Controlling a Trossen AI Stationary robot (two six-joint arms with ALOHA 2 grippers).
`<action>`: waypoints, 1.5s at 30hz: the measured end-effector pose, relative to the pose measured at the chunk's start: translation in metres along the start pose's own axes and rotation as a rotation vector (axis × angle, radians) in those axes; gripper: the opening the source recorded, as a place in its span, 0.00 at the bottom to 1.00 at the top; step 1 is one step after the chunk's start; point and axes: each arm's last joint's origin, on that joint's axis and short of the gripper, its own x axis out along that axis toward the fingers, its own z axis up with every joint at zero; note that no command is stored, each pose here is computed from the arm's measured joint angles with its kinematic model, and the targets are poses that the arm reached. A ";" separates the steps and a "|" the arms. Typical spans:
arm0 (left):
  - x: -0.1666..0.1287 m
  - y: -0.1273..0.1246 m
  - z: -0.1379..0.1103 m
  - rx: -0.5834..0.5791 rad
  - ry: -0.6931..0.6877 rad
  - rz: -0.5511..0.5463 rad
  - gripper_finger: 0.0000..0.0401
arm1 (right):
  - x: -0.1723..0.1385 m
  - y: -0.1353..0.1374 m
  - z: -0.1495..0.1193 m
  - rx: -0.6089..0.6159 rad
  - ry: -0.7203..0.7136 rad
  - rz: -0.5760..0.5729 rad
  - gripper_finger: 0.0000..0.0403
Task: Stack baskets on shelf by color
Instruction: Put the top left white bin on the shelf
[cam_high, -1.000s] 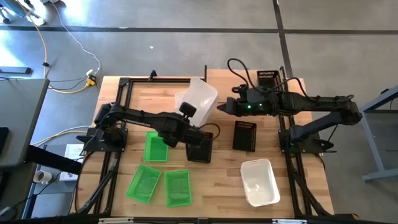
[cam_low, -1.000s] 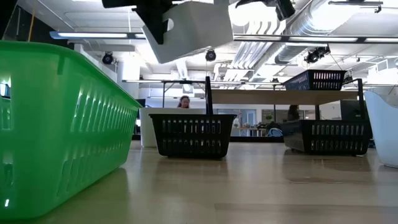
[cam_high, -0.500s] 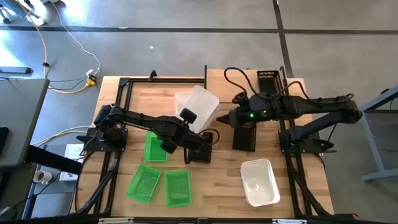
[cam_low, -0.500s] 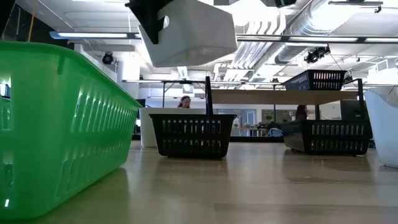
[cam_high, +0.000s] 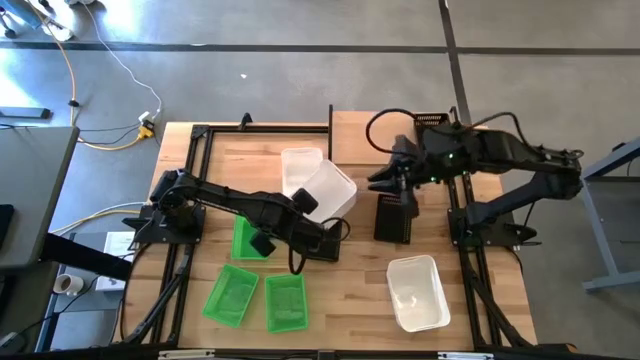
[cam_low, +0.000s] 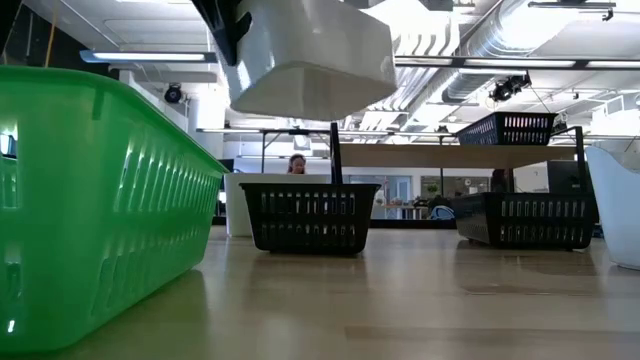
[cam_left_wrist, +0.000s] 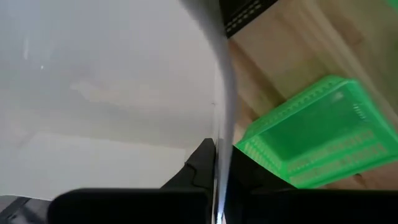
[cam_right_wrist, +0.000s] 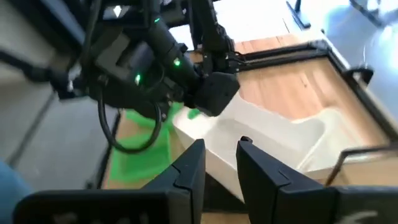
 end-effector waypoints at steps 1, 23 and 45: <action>0.000 0.000 0.000 0.003 -0.006 -0.011 0.00 | -0.001 -0.001 0.001 -0.041 0.018 0.006 0.19; 0.000 0.000 0.003 -0.035 -0.062 -0.043 0.00 | 0.083 -0.008 -0.005 -0.660 0.310 0.177 0.22; 0.000 0.003 0.004 -0.040 -0.039 0.028 0.00 | 0.139 -0.015 -0.030 -0.676 0.498 0.268 0.30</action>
